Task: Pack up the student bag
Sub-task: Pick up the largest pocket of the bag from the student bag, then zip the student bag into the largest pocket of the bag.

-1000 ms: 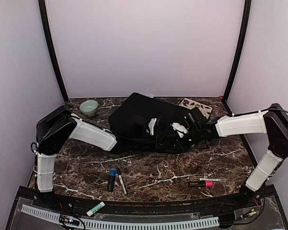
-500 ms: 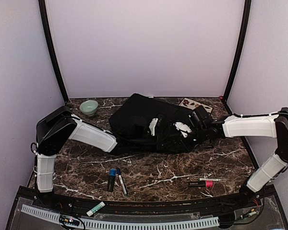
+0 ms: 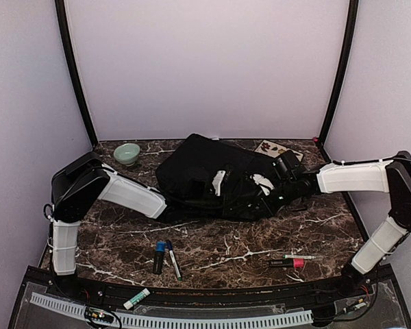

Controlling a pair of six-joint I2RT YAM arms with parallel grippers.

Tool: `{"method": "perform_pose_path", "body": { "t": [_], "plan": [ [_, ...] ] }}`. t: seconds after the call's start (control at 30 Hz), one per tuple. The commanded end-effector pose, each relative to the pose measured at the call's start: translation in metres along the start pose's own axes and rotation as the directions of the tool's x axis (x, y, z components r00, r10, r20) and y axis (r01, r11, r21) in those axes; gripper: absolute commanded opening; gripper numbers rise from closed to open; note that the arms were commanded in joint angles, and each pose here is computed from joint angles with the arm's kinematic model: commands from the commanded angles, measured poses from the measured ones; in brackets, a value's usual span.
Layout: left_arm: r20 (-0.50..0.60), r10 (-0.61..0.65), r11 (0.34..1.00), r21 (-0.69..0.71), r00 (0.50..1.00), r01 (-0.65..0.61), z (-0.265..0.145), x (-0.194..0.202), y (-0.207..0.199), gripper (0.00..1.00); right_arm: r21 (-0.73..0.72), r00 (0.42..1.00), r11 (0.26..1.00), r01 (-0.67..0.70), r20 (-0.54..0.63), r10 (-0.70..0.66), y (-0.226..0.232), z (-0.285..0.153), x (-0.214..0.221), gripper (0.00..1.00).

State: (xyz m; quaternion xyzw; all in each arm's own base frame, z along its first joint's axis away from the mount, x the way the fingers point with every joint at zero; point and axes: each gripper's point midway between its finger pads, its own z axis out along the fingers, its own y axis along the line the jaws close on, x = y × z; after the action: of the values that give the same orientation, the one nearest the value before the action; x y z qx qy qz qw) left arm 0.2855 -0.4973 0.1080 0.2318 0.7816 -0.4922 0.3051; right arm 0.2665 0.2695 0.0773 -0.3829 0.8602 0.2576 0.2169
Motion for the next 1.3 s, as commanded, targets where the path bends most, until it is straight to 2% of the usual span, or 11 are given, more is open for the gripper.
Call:
{"method": "perform_pose_path", "body": {
  "t": [0.0, 0.1, 0.23, 0.6, 0.8, 1.0, 1.17, 1.2, 1.27],
  "plan": [
    [0.009, 0.032, 0.999, 0.028, 0.999, -0.032, -0.010, -0.007, -0.014, 0.00, -0.086, 0.999, 0.996, 0.010, 0.033, -0.007, 0.009, -0.006, -0.012, 0.06],
    [0.008, 0.037, 0.999, 0.030, 0.999, -0.037, -0.010, -0.007, -0.015, 0.00, -0.094, 0.998, 0.996, 0.010, 0.056, -0.005, 0.009, -0.009, -0.015, 0.04],
    [0.006, 0.044, 0.998, 0.036, 0.999, -0.044, -0.009, -0.007, -0.017, 0.00, -0.121, 0.998, 0.993, 0.002, 0.061, 0.005, 0.011, -0.009, -0.018, 0.12],
    [-0.003, 0.050, 0.998, 0.043, 0.999, -0.050, -0.007, -0.004, -0.019, 0.00, -0.155, 0.997, 0.988, -0.003, 0.070, 0.014, 0.011, -0.010, -0.020, 0.19],
    [-0.007, 0.057, 0.997, 0.044, 0.998, -0.056, -0.006, -0.004, -0.020, 0.00, -0.127, 0.998, 0.992, -0.015, 0.064, 0.024, 0.005, -0.011, -0.019, 0.05],
    [-0.038, 0.096, 0.995, -0.006, 0.995, -0.096, -0.008, 0.000, -0.012, 0.00, -0.091, 1.000, 0.996, 0.022, 0.020, -0.020, 0.001, -0.020, -0.005, 0.00],
    [-0.047, 0.138, 0.989, -0.047, 0.989, -0.140, -0.011, -0.001, -0.007, 0.00, -0.063, 0.998, 0.996, 0.057, -0.008, -0.057, 0.000, -0.028, 0.009, 0.00],
    [-0.046, 0.150, 0.987, -0.047, 0.988, -0.152, -0.012, -0.001, -0.007, 0.02, -0.062, 0.998, 0.996, 0.058, -0.007, -0.059, 0.000, -0.029, 0.010, 0.00],
    [-0.036, 0.200, 0.979, -0.040, 0.979, -0.201, -0.015, 0.000, -0.011, 0.17, -0.076, 0.998, 0.996, 0.055, 0.007, -0.055, 0.002, -0.031, 0.006, 0.00]
  ]
}}
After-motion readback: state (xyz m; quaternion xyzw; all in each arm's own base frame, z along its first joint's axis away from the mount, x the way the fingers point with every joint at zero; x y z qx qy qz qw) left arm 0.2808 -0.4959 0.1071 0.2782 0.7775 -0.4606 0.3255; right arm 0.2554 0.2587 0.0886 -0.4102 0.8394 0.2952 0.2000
